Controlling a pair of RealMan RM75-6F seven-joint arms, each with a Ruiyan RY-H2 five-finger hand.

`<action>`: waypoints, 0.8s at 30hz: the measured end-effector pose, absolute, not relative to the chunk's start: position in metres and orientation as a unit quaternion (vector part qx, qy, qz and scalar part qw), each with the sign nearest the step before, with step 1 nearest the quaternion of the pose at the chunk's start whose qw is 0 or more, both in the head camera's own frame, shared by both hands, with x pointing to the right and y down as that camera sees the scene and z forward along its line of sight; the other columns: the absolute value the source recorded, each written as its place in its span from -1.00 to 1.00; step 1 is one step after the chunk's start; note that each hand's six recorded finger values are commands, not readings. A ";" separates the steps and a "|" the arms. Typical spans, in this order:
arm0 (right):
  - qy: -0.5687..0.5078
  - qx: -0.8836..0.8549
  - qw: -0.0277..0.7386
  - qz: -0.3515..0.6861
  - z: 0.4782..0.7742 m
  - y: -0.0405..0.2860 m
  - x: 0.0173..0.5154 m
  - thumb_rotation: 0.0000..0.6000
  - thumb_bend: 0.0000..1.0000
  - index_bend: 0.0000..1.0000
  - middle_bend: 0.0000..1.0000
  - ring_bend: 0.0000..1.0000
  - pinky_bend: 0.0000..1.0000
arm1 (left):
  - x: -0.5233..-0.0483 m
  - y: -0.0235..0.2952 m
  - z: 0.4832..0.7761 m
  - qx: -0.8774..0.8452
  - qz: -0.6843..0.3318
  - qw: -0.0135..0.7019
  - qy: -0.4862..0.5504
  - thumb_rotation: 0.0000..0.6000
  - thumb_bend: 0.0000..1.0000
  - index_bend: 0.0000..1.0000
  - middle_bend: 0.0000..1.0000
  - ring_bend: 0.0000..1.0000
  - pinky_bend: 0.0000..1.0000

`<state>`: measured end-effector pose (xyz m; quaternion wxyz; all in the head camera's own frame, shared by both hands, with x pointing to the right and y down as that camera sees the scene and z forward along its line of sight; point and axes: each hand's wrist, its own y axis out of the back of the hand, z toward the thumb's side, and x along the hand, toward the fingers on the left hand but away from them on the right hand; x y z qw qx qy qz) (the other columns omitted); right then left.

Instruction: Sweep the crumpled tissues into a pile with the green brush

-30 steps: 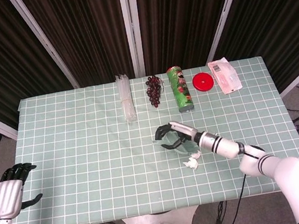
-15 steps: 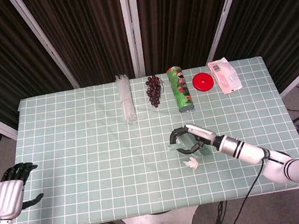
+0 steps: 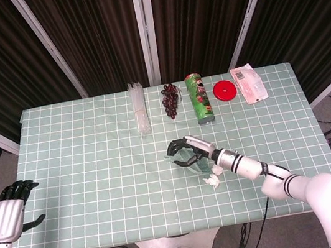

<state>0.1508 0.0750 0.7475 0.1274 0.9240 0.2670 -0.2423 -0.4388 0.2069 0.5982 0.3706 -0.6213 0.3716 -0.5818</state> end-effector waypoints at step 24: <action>0.299 0.930 0.011 -0.215 0.692 0.094 0.225 1.00 0.07 0.45 0.23 -0.34 -0.45 | -0.429 0.203 0.600 -0.637 -0.561 0.375 0.374 1.00 -1.00 -0.53 -0.61 -0.71 -0.61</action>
